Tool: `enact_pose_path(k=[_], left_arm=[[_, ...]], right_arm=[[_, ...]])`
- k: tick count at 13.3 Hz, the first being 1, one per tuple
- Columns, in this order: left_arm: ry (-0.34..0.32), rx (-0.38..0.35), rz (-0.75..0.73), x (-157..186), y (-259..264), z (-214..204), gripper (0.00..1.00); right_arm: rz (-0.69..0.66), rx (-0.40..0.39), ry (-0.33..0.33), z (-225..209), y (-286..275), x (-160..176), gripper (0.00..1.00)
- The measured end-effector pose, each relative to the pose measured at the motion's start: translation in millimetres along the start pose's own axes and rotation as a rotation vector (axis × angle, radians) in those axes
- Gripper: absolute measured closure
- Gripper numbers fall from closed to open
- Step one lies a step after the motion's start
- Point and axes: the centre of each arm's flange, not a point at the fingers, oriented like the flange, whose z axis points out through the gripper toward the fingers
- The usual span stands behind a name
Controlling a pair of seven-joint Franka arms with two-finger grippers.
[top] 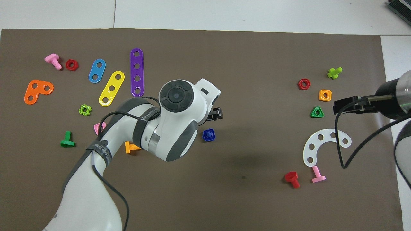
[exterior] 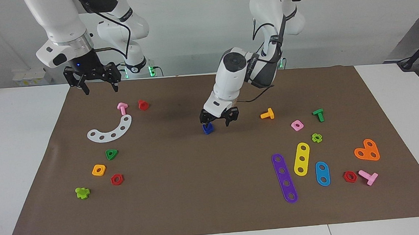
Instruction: Unscrew and place screws in storage area
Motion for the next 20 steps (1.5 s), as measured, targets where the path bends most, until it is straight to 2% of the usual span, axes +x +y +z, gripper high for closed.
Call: enact_pose_path(k=[4,5,11,12,13,15,16,17,20], left_arm=[[-0.020,0.043,0.060,-25.4,17.4,49.9,0.11],[-0.032,0.054,0.070,-33.2,18.0,58.1,0.15],[-0.047,0.068,0.109,-55.0,31.4,67.4,0.20],[-0.046,0.068,0.108,-54.3,30.7,67.0,0.26],[-0.045,0.069,0.106,-53.1,29.5,66.8,0.26],[-0.041,0.073,0.104,-51.1,26.9,65.0,0.43],[-0.041,0.073,0.103,-51.1,26.6,64.8,0.43],[-0.039,0.074,0.103,-50.6,26.0,63.5,0.52],[-0.041,0.076,0.101,-50.5,24.6,63.8,0.52]], right_arm=[[0.002,0.000,0.001,-1.9,1.2,-1.4,0.00],[0.002,0.000,0.001,-2.0,0.9,-1.4,0.00],[0.001,0.000,0.001,-2.1,0.3,-1.5,0.00],[0.001,0.000,0.001,-2.1,0.3,-1.5,0.00],[0.001,0.000,0.001,-2.1,0.3,-1.5,0.00],[0.001,0.000,0.001,-2.1,0.3,-1.5,0.00],[0.001,0.000,0.001,-2.1,0.3,-1.5,0.00],[0.000,0.000,0.001,-2.0,0.2,-1.5,0.00],[0.000,0.000,0.001,-1.9,-0.2,-1.6,0.00]])
